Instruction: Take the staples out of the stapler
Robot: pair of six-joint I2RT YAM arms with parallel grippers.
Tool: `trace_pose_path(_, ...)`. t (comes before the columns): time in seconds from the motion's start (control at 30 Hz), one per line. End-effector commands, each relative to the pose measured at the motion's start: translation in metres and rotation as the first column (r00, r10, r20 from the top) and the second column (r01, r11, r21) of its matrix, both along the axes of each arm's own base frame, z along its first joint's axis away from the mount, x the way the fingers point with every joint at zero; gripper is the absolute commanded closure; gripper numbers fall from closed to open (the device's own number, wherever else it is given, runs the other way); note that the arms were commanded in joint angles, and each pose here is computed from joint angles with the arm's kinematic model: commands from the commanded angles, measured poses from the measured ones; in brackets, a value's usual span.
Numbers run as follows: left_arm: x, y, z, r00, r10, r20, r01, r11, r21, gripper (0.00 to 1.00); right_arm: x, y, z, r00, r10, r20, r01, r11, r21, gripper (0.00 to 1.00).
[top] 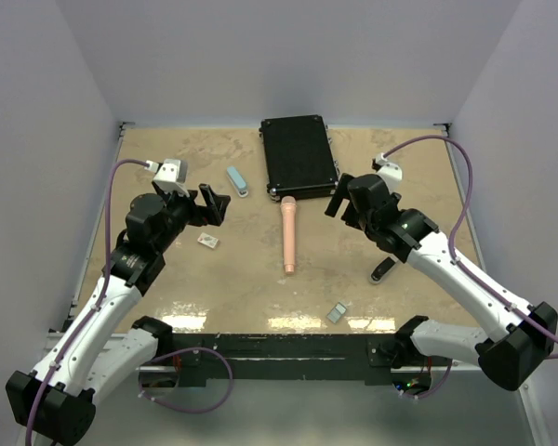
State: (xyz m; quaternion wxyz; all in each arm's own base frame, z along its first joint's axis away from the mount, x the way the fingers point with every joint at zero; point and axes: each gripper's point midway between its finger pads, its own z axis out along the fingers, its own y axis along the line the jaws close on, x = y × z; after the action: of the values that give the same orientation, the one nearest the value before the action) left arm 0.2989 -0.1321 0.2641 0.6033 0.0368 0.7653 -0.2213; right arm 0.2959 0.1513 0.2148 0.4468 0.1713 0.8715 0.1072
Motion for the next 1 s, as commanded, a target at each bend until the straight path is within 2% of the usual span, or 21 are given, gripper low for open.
trace_pose_path(0.0, 0.002, -0.001, 0.019, 0.999, 0.008, 0.041, -0.007, 1.000, -0.025, 0.03, 0.004, -0.016, 0.003, 0.992, -0.123, 0.012, 0.123, 0.992, -0.012, 0.01)
trace_pose_path(0.07, 0.002, -0.001, 0.019, 0.999, 0.005, 0.044, -0.004, 1.000, -0.026, 0.03, 0.005, -0.024, 0.005, 0.980, -0.198, -0.002, 0.198, 0.980, -0.018, 0.01)
trace_pose_path(0.13, 0.002, -0.001, 0.020, 0.999, 0.004, 0.045, -0.003, 1.000, -0.027, 0.03, -0.001, -0.037, -0.008, 0.957, -0.282, -0.064, 0.277, 0.957, -0.082, 0.01)
trace_pose_path(0.27, 0.001, -0.002, 0.020, 0.999, 0.000, 0.045, 0.002, 1.000, -0.029, 0.03, 0.001, -0.037, -0.021, 0.938, -0.321, -0.133, 0.303, 0.943, -0.140, 0.01)
trace_pose_path(0.4, 0.001, -0.003, 0.018, 0.999, -0.005, 0.040, 0.006, 1.000, -0.028, 0.04, -0.007, -0.078, -0.066, 0.834, -0.479, -0.273, 0.414, 0.871, -0.264, 0.02)
trace_pose_path(0.47, 0.001, -0.003, 0.019, 0.999, -0.007, 0.040, 0.008, 1.000, -0.028, 0.04, -0.014, -0.084, -0.088, 0.809, -0.478, -0.343, 0.402, 0.875, -0.270, 0.02)
trace_pose_path(0.73, 0.000, -0.004, 0.021, 0.999, -0.011, 0.049, 0.013, 0.999, -0.032, 0.04, -0.044, -0.119, -0.120, 0.729, -0.566, -0.384, 0.483, 0.824, -0.298, 0.07)
trace_pose_path(0.97, -0.001, -0.004, 0.021, 0.999, -0.014, 0.050, 0.016, 0.999, -0.033, 0.04, -0.053, -0.135, -0.122, 0.688, -0.621, -0.376, 0.534, 0.784, -0.317, 0.11)
